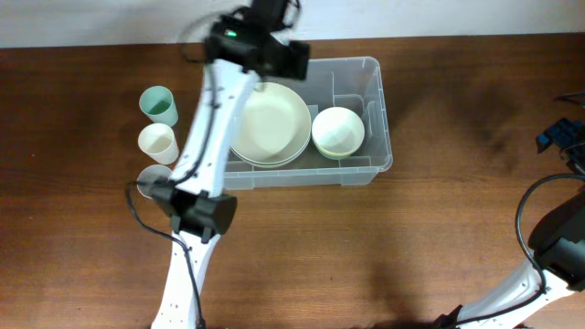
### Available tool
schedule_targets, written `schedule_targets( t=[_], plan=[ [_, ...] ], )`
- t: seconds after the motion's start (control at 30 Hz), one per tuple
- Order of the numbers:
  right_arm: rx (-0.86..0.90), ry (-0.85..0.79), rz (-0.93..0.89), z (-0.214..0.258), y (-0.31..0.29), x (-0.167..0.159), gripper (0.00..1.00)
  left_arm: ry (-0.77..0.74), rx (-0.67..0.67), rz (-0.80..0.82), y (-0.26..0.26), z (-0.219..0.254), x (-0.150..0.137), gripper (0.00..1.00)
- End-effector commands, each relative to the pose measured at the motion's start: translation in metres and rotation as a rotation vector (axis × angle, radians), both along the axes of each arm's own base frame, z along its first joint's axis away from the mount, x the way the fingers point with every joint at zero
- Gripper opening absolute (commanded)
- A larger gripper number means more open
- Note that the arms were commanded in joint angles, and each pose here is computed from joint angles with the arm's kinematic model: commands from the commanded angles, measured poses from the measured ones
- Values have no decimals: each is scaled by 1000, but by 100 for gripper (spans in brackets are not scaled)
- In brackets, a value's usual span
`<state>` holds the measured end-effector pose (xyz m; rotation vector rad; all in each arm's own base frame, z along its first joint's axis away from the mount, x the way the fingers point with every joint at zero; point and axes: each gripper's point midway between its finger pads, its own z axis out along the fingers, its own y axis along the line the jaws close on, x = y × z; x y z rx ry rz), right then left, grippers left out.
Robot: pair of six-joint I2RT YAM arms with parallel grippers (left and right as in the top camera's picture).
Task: Pack container
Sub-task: 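Move the left gripper back to the pale green cup, then grasp the pale green cup rim with the left gripper and lift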
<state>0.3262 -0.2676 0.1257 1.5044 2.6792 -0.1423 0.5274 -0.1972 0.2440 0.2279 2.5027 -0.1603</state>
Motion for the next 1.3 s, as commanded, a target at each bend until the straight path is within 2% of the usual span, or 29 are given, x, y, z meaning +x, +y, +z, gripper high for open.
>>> schedule_targets(
  t=[0.0,0.1,0.23,0.33,0.47,0.6,0.73,0.9,1.27],
  plan=[
    [-8,2,-9,2,-1,-2,99,-135,145,184,71,44,6,99],
    [-8,2,-9,2,-1,-2,99,-113,183,265,114,55,-5,99],
    [-8,2,-9,2,-1,-2,99,-20,183,426,181,44,-17,100],
    [-8,2,-9,2,-1,-2,99,47,128,563,230,31,-23,99],
    [-8,2,-9,2,-1,-2,99,140,9,604,267,9,-25,100],
    [-8,2,-9,2,-1,-2,99,247,-19,666,302,-22,-33,99],
    [-8,2,-9,2,-1,-2,99,331,-11,700,319,-56,-36,100],
    [-8,2,-9,2,-1,-2,99,354,15,651,323,-89,-23,99],
    [-8,2,-9,2,-1,-2,99,376,-2,634,321,-125,-13,99]
  ],
)
